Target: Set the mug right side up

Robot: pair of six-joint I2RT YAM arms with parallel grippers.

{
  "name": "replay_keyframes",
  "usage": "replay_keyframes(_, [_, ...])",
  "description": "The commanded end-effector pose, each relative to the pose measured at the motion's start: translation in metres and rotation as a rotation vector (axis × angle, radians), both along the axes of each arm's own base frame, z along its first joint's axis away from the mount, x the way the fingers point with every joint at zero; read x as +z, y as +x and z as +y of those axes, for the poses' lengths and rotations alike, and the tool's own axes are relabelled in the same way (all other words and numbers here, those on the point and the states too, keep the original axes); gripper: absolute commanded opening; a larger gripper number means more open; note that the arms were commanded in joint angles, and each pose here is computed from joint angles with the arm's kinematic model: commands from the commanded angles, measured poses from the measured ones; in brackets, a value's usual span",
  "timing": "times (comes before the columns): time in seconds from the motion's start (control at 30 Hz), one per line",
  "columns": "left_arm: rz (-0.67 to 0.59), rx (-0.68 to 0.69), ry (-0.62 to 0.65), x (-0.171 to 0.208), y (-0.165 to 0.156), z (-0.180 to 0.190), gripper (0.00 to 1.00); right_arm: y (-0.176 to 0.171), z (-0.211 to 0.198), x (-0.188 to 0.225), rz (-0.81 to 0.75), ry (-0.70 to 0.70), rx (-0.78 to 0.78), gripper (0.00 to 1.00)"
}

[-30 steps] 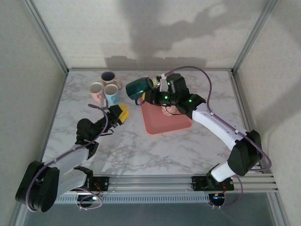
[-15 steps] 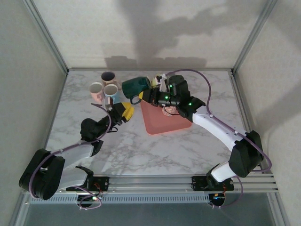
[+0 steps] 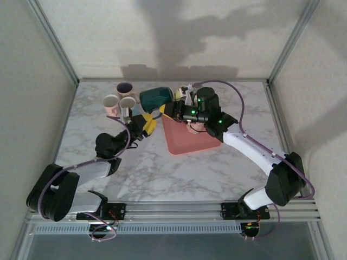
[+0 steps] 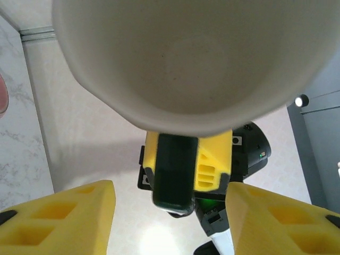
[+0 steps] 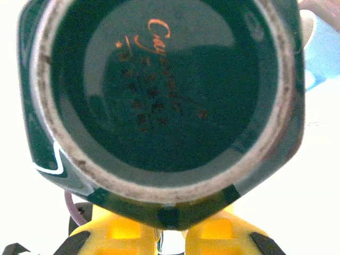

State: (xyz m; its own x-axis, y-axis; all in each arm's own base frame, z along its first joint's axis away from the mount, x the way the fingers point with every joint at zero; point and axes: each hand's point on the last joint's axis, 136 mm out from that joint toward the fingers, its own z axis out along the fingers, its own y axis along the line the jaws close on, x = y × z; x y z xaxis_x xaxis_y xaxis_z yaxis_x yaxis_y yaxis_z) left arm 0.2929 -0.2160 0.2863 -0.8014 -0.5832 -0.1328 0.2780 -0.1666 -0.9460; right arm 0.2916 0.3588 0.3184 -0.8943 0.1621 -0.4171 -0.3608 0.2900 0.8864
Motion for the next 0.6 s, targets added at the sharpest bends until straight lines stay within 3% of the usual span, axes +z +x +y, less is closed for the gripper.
replay_keyframes(0.0, [-0.105,-0.013,-0.059,0.032,-0.003,-0.002,0.53,-0.016,0.0,0.053,-0.144,0.13,0.052,0.0])
replay_keyframes(0.5, [-0.127,-0.002,-0.095,0.042,0.002,-0.002,0.22,-0.023,0.005,0.047,-0.133,0.122,0.088,0.0])
replay_keyframes(0.57, [-0.131,-0.002,-0.097,0.043,0.001,-0.003,0.13,-0.023,0.005,0.047,-0.134,0.121,0.088,0.0])
